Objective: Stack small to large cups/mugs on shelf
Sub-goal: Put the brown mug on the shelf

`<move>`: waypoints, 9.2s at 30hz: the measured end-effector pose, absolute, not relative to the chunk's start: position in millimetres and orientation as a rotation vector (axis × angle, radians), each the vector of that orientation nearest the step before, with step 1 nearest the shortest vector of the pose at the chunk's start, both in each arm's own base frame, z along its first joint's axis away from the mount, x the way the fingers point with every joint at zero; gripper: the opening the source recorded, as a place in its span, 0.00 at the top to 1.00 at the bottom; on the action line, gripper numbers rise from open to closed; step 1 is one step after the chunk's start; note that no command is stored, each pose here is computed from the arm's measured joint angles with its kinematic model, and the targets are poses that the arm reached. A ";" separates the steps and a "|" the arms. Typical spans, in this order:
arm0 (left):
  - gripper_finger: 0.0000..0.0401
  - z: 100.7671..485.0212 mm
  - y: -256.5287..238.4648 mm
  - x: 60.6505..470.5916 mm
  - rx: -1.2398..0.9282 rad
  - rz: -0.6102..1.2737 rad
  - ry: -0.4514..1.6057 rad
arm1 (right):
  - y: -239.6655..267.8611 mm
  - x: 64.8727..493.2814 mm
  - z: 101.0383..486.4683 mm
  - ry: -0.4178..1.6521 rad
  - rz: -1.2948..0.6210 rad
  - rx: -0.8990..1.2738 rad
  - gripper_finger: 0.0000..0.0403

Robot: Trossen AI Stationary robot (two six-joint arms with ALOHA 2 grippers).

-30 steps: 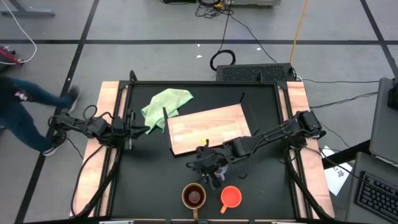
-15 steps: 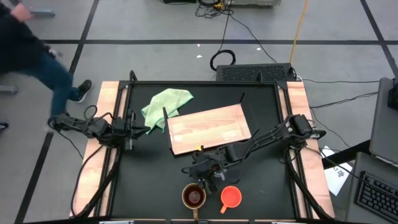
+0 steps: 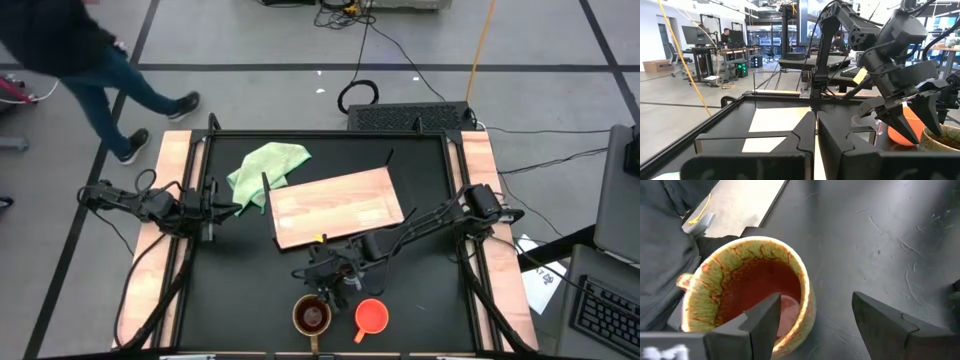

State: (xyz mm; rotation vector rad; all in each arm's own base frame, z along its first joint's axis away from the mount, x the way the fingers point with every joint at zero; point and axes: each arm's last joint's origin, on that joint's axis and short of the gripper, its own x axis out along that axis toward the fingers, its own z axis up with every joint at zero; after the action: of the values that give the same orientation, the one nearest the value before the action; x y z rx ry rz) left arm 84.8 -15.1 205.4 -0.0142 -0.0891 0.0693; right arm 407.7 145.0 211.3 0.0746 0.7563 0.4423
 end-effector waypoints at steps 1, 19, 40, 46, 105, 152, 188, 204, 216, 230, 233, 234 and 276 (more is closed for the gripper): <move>0.95 205.4 -15.1 84.8 -0.014 0.069 -0.089 | 145.1 407.9 210.2 0.760 0.441 0.075 0.41; 0.95 205.4 -15.1 84.8 -0.013 0.069 -0.089 | 153.6 405.7 205.4 0.771 0.467 0.042 0.41; 0.95 201.1 -15.2 85.1 0.002 0.069 -0.046 | 155.9 409.6 197.9 0.744 0.495 -0.030 0.55; 0.95 201.2 -15.2 85.1 0.002 0.069 -0.047 | 155.7 410.6 198.8 0.723 0.484 -0.057 0.65; 0.95 196.8 -15.3 85.2 -0.010 0.067 -0.004 | 84.2 389.4 292.4 0.562 0.309 0.052 0.99; 0.95 196.4 -15.3 85.2 -0.002 0.068 0.000 | 7.1 308.6 288.3 0.362 0.198 0.127 0.99; 0.95 195.6 -15.2 85.2 0.002 0.070 0.009 | -47.0 378.8 289.3 0.675 0.148 0.132 0.99; 0.95 195.5 -15.2 85.2 0.035 0.070 0.011 | -70.9 407.7 290.2 0.768 0.134 0.161 0.99; 0.95 195.4 -15.2 85.2 0.048 0.069 0.011 | -85.8 410.4 296.5 0.681 0.131 0.222 0.99; 0.95 194.7 -15.2 85.2 0.056 0.069 0.019 | -85.5 419.1 281.0 0.705 0.171 0.265 0.99; 0.95 194.8 -15.2 85.2 0.055 0.069 0.018 | -85.5 419.8 282.7 0.690 0.171 0.271 0.99; 0.95 194.8 -15.2 85.2 0.055 0.069 0.018 | -85.5 419.6 282.4 0.693 0.170 0.272 0.99; 0.95 194.0 -15.2 85.2 0.057 0.068 0.027 | -89.3 421.8 252.4 0.733 0.154 0.316 0.99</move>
State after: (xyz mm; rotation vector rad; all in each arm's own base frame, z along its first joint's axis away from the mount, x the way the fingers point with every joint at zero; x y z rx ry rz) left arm 85.2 -15.2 194.0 0.0568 0.0266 0.0682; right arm 421.8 -89.3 252.4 0.3164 0.7328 0.1544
